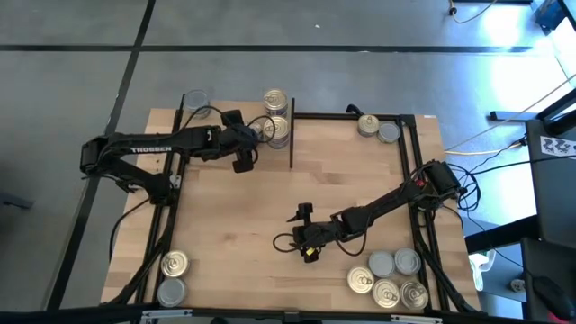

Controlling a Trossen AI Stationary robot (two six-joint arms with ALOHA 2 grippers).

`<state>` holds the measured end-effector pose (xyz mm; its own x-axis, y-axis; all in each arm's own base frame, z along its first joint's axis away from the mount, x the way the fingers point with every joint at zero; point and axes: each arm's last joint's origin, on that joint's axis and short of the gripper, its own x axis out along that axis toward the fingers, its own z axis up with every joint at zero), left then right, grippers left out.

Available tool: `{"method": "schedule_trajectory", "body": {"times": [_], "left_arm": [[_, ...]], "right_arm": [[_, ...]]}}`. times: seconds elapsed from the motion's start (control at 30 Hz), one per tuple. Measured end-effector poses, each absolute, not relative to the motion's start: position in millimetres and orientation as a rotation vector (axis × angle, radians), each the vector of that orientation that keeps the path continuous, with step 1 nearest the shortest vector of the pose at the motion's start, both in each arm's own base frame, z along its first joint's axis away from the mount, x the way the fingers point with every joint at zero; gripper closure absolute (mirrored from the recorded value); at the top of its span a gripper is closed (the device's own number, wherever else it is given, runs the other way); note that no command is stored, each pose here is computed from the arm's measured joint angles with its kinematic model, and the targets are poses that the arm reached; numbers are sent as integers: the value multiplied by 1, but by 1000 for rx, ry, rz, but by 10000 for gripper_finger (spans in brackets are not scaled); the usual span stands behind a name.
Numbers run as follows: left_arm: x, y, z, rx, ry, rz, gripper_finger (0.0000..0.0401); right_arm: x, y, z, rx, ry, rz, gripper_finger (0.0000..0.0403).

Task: Stack canned seafood by type on shelf
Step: Put the blue tuna can on the shelf

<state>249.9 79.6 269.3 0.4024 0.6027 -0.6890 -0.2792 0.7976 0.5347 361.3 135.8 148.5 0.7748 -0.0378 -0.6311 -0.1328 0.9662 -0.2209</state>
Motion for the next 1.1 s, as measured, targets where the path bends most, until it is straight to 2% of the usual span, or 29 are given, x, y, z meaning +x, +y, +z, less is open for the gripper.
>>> {"method": "schedule_trajectory", "body": {"times": [0.27, 0.43, 0.63, 0.77, 0.9, 1.1], "left_arm": [[248, 79, 268, 492, 1080, 636, 126], [249, 74, 267, 481, 1073, 557, 126], [250, 71, 269, 529, 1077, 595, 126], [248, 64, 274, 511, 1034, 528, 126], [245, 64, 276, 565, 1059, 615, 126], [241, 65, 275, 534, 1079, 603, 128]], "right_arm": [[361, 136, 148, -260, 685, 51, 49], [362, 134, 148, -258, 685, 46, 49], [362, 133, 148, -256, 686, 45, 49], [362, 133, 149, -256, 686, 46, 49], [363, 131, 149, -251, 686, 41, 49], [363, 131, 149, -248, 686, 39, 49]]}}
